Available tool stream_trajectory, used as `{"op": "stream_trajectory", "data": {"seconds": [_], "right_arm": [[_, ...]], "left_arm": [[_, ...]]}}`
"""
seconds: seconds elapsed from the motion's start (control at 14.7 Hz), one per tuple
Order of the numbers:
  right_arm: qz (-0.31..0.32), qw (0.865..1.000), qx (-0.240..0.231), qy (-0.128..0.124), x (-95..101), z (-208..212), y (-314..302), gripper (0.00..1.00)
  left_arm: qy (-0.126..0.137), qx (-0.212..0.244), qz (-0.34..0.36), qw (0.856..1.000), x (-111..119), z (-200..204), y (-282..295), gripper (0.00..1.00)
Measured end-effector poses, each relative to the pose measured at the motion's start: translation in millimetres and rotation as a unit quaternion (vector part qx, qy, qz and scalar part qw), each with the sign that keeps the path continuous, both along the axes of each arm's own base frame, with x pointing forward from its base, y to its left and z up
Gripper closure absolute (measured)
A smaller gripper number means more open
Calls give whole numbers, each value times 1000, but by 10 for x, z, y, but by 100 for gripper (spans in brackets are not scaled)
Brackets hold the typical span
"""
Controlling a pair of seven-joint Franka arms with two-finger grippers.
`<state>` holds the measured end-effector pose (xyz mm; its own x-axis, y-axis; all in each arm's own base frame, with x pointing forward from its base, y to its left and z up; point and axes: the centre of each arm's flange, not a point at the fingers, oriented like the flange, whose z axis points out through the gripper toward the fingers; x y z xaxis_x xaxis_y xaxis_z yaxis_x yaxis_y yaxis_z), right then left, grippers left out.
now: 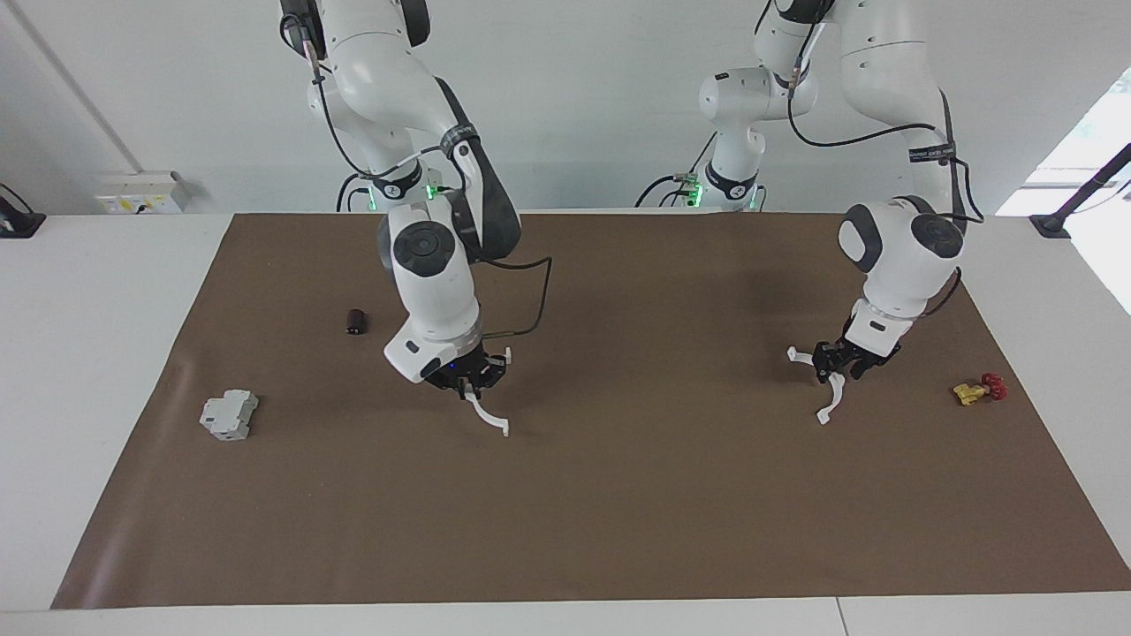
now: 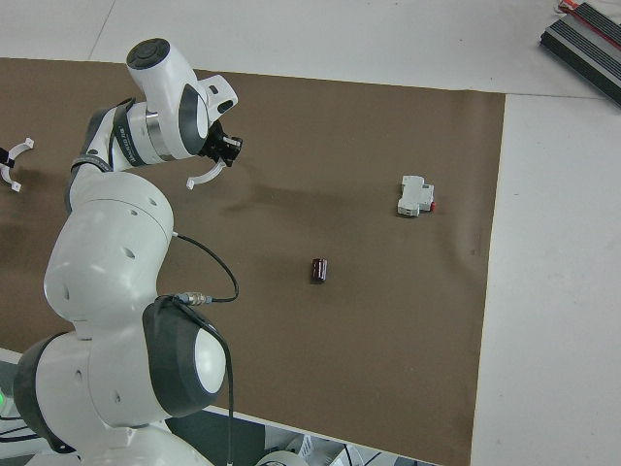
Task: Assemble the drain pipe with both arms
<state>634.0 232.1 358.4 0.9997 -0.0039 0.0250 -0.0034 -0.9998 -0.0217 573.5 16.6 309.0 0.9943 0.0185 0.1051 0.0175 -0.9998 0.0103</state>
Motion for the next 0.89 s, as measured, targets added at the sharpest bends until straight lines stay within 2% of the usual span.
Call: {"op": "stream_trajectory", "data": {"seconds": [0.2,0.27,0.41,0.48,0.68,0.89], "right_arm": [[3,1000,0,-1,-90,-160,234,80],[4,1000,1,-4,-125,-228,281,80],[-2,1000,2,-8,-185,-354,318,80],[-6,1000,3,-9,-199,-384,325,80],[-1,1000,4,-6,-257,-427,403,80],[21,1000,5,-3,-415,-521,657,80]], "left_arm": [[-1,0,-1,1000,12,-77,-14,34],[-2,0,-1,1000,15,-88,-13,41],[-4,0,0,1000,20,-85,-2,68],[-5,0,0,1000,25,-79,4,78],[-12,0,0,1000,48,-31,4,79],[-12,0,-3,1000,121,193,-29,79]]}}
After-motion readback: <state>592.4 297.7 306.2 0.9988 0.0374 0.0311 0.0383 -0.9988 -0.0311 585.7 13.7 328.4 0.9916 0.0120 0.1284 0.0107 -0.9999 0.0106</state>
